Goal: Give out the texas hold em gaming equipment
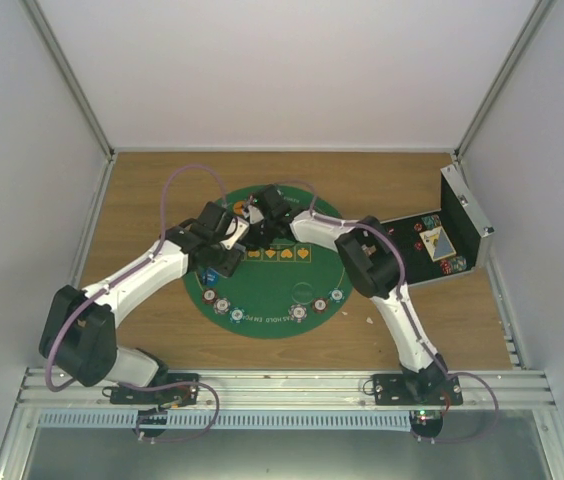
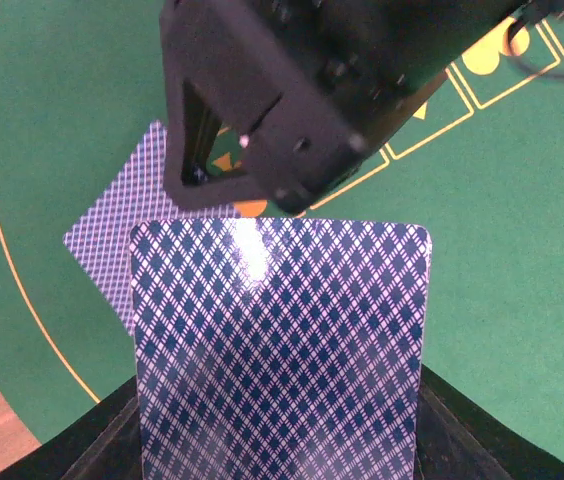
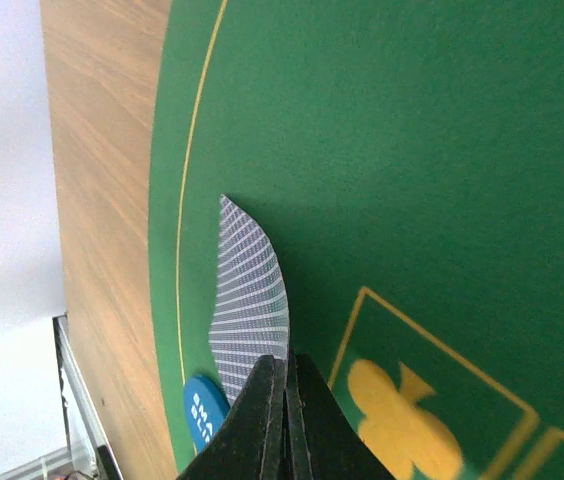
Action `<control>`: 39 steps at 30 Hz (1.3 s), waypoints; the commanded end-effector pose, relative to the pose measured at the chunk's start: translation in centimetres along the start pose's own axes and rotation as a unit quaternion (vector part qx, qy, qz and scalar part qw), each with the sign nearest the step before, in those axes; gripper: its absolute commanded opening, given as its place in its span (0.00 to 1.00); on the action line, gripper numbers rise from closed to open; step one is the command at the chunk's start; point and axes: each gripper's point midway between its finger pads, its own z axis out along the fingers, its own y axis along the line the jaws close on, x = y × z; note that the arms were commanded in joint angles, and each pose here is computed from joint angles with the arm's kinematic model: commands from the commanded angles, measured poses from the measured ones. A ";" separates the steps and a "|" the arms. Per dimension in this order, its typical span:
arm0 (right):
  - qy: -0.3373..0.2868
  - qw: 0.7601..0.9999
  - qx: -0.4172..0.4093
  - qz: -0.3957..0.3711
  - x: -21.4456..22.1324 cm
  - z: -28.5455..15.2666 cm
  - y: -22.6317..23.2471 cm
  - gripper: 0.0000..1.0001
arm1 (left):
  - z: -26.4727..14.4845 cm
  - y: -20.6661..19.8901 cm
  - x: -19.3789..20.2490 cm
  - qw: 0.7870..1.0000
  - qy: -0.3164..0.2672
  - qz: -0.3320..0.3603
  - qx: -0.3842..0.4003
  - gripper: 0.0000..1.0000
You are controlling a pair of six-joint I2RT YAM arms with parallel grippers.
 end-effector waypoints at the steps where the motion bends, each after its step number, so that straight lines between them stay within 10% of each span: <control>1: 0.007 1.000 -0.012 0.012 0.1 2.2 0.9 0.00 | -1.8 0.9 -1.8 0.999 -0.037 -0.021 -0.014 0.56; 23: 0.026 0.999 0.034 0.014 2.5 5.6 1.0 0.12 | -2.6 1.0 -2.5 0.997 -0.059 -0.036 -0.015 0.56; 39: -0.026 0.996 0.085 -0.022 1.8 -1.7 0.3 0.75 | -3.1 1.2 -1.9 0.997 -0.073 -0.024 -0.022 0.56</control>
